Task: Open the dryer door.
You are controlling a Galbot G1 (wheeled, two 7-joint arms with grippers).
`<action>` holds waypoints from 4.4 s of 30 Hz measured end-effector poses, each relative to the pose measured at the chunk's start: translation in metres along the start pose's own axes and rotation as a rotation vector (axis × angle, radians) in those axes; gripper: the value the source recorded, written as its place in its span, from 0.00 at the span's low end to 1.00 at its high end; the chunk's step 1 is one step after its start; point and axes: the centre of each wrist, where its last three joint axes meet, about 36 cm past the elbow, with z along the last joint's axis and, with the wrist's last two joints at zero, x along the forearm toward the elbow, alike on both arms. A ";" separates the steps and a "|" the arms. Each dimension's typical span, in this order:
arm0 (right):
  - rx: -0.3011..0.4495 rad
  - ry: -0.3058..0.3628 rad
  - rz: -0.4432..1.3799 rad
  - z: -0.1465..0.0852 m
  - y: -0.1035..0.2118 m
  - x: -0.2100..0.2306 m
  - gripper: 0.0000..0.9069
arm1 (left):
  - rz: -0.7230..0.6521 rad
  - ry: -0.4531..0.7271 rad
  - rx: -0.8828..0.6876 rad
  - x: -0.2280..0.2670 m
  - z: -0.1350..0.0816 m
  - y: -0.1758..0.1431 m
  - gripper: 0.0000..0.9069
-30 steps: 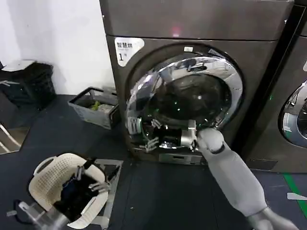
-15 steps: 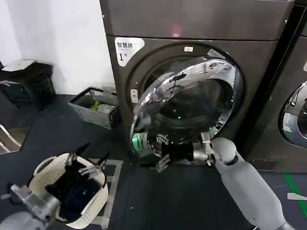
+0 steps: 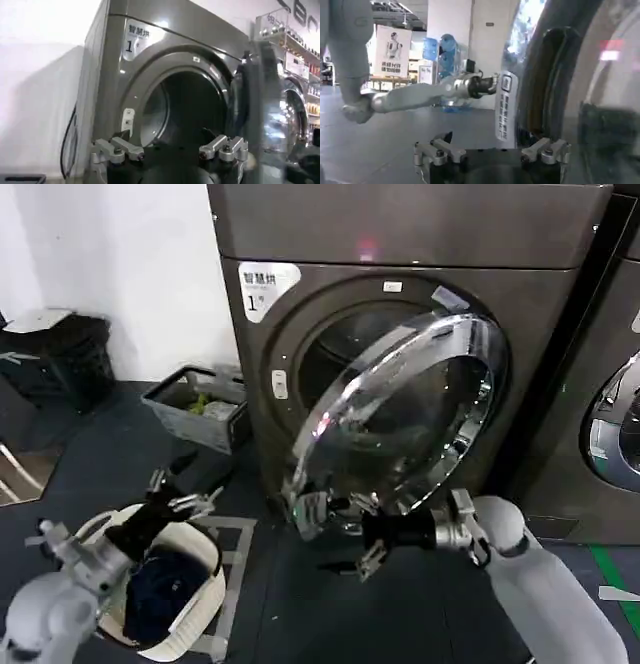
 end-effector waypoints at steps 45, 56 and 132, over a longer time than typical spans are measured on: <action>0.255 -0.095 0.979 -0.097 0.186 0.348 1.00 | 0.482 0.115 0.018 -0.162 0.072 -0.055 1.00; 0.487 -0.087 1.651 -0.140 0.248 0.372 1.00 | 0.606 0.112 0.030 -0.191 0.080 -0.100 1.00; 0.579 0.350 2.600 -0.231 0.414 0.361 1.00 | 0.781 0.056 -0.204 -0.389 0.139 -0.286 1.00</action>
